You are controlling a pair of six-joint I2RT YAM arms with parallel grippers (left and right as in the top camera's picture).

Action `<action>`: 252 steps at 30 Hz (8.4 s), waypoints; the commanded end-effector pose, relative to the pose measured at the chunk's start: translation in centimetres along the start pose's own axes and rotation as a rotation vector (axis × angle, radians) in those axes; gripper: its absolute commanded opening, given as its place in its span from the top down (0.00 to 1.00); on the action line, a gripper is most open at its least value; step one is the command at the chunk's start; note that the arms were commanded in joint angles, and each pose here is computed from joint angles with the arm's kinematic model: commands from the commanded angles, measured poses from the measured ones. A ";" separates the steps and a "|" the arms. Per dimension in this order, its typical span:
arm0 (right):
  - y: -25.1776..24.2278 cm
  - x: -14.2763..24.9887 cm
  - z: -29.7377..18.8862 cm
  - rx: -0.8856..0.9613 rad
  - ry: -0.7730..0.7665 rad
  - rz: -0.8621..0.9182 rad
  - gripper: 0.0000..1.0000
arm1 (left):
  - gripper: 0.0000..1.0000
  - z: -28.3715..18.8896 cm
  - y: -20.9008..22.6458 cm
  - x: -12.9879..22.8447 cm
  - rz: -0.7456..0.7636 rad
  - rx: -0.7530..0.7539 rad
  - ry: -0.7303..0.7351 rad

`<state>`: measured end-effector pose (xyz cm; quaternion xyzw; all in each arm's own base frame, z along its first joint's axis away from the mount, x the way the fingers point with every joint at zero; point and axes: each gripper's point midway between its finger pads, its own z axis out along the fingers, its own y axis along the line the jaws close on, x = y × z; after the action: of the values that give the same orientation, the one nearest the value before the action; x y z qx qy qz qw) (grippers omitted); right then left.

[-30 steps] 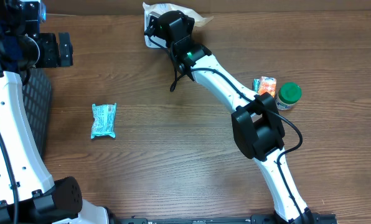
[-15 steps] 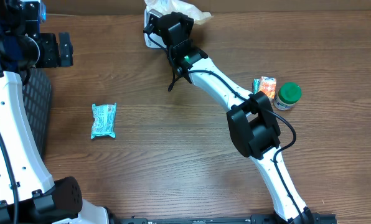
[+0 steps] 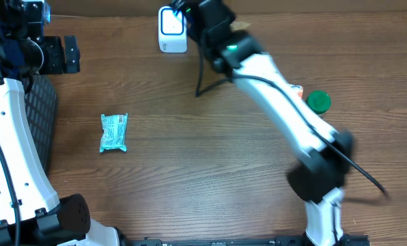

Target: Scan the item barcode

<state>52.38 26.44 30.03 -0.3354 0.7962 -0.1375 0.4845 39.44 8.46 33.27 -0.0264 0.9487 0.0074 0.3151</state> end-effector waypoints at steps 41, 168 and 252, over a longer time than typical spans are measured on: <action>2.4 34.3 -7.2 -0.246 1.000 0.785 0.38 | 0.01 -0.4 0.1 -0.5 0.019 -0.006 -0.019; 15.8 16.2 -3.0 -0.778 0.857 0.604 0.69 | 0.01 -0.4 0.1 -0.5 0.019 -0.006 -0.019; 12.1 9.6 -11.0 -0.999 0.351 0.723 0.96 | 0.00 -0.4 0.1 -0.5 0.019 -0.006 -0.019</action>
<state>35.99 27.49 16.80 -0.1638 0.9175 0.3518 0.0873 39.45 8.48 33.28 -0.0264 0.9486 0.0077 0.3154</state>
